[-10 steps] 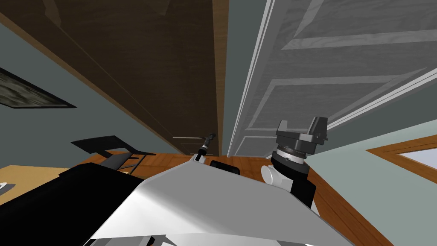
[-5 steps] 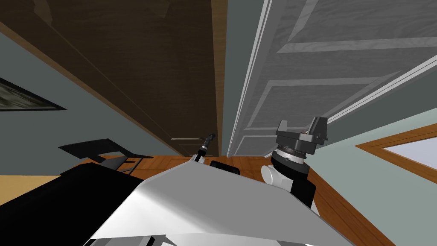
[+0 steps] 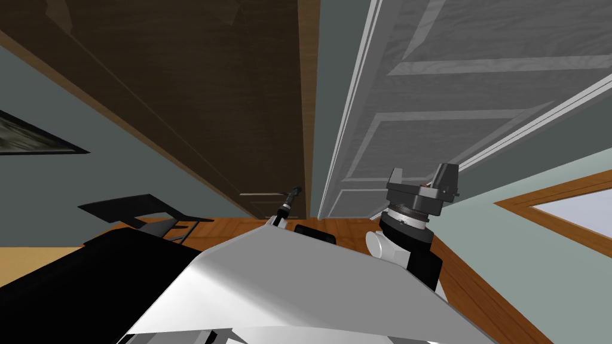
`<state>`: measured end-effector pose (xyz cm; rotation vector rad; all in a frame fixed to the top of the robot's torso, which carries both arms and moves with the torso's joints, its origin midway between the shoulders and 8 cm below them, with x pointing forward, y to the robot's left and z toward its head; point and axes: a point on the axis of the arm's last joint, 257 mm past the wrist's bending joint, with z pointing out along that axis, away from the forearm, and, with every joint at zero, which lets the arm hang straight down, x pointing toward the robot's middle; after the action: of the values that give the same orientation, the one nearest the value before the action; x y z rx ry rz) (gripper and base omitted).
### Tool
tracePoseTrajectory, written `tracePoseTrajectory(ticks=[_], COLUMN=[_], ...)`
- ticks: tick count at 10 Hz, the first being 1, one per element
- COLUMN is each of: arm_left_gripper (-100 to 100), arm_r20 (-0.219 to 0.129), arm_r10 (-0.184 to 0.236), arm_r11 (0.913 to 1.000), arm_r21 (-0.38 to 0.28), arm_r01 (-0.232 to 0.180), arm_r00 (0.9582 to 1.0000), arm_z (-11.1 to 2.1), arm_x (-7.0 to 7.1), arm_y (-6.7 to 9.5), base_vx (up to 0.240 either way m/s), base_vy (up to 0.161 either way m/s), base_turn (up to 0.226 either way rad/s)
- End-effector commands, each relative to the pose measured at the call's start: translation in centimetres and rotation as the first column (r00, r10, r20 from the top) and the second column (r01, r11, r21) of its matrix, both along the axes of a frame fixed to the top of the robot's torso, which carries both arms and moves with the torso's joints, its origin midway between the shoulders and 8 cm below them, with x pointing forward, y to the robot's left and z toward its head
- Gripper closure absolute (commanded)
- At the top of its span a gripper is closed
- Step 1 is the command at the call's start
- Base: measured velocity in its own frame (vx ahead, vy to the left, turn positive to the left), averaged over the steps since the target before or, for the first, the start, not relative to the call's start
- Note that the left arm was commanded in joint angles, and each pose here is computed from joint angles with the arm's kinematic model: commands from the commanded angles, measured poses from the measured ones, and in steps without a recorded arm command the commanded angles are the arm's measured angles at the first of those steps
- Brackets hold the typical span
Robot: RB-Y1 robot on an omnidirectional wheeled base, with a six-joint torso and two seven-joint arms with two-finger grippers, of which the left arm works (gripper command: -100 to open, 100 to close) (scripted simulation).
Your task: Push the door open
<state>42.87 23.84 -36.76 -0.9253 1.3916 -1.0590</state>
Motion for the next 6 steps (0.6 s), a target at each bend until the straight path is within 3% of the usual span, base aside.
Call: tracePoseTrajectory(ticks=[1, 4, 5, 6], arm_left_gripper=[100, 100, 100, 100], arm_r20=[-0.031, -0.031, 0.012, 0.019], arm_r10=[-0.03, -0.03, 0.032, 0.049], arm_r11=[0.9995, 0.9995, 0.9994, 0.9987], arm_r21=[0.002, 0.002, 0.01, 0.013], arm_r01=[0.031, 0.031, -0.032, -0.05], arm_r00=[0.9991, 0.9991, 0.9994, 0.9986], arm_z=[-1.2, -1.2, 0.4, 0.5], arm_x=[-0.6, -0.6, 0.3, 0.5], arm_y=[-1.7, -1.7, 1.7, 2.5], base_vx=[-0.001, 0.0, -0.034, -0.067], base_vy=[0.008, 0.002, 0.064, 0.082], base_turn=[0.007, -0.012, -0.071, -0.11])
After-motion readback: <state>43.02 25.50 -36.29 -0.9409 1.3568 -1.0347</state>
